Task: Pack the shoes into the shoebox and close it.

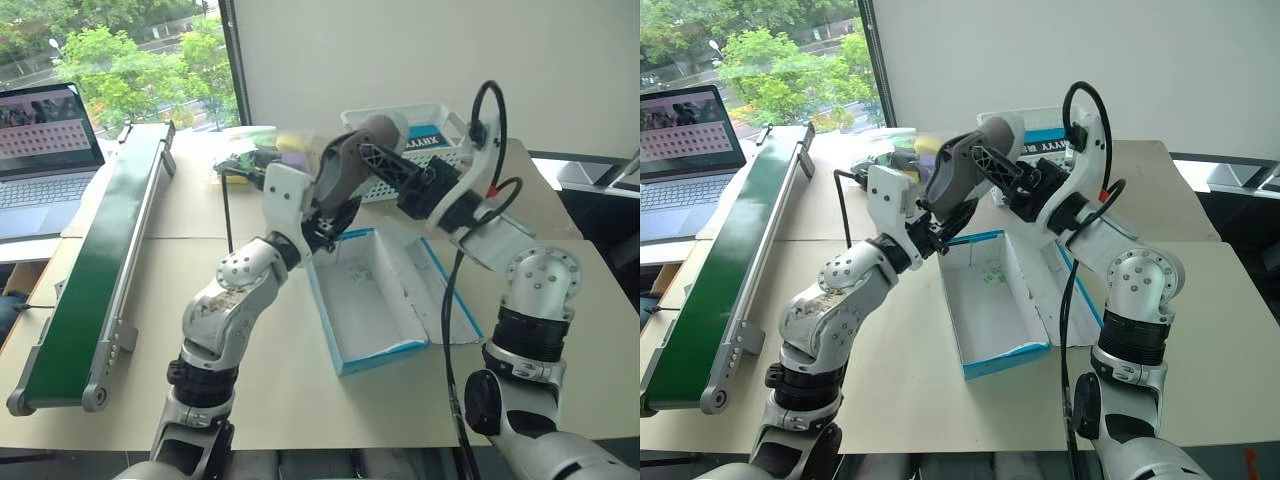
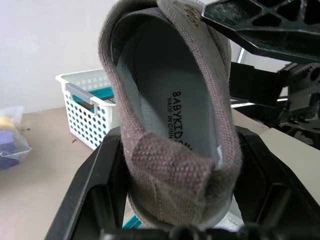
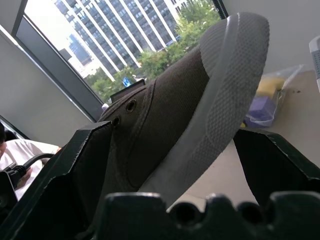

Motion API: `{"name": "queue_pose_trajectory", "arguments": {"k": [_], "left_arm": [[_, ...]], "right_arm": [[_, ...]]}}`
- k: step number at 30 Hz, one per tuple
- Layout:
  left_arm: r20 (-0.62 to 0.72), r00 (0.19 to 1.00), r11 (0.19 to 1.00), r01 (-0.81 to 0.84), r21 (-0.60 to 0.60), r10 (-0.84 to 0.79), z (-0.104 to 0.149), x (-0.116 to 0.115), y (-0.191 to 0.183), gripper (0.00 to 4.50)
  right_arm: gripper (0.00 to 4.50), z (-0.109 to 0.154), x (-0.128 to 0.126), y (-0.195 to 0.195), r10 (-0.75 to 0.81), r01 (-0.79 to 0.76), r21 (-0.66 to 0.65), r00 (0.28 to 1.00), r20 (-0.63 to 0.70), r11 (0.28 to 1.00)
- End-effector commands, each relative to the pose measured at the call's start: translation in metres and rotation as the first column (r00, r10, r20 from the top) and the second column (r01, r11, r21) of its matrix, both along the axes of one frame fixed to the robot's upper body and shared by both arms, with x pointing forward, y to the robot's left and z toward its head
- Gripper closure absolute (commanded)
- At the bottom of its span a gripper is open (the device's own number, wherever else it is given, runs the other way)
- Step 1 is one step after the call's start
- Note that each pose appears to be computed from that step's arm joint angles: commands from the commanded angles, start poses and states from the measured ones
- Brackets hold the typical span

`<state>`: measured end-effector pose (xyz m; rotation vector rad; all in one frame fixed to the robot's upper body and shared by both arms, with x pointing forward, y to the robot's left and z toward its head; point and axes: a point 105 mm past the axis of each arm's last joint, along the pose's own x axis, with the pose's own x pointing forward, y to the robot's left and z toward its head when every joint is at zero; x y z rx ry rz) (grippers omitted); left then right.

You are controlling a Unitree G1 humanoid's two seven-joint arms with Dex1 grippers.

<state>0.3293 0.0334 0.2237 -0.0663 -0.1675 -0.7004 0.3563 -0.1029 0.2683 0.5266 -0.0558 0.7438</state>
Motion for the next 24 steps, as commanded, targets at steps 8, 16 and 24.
{"name": "queue_pose_trajectory", "arguments": {"k": [8, 16, 24], "left_arm": [[0.012, 0.997, 0.997, 0.075, -0.036, -0.074, 0.011, -0.014, -0.010, 2.11], [-0.034, 0.997, 0.996, 0.069, -0.059, -0.072, 0.013, -0.010, 0.002, 0.19], [-0.110, 0.994, 0.999, 0.018, -0.050, -0.023, 0.020, -0.003, 0.049, 0.00]], "right_arm": [[2.41, 0.018, -0.004, -0.005, -0.015, 0.012, 0.028, 0.996, 0.084, 1.000], [4.05, 0.021, -0.003, -0.003, -0.010, 0.007, 0.031, 0.995, 0.096, 0.999], [4.09, 0.023, 0.002, -0.012, -0.057, 0.059, -0.018, 0.993, 0.105, 0.998]]}}
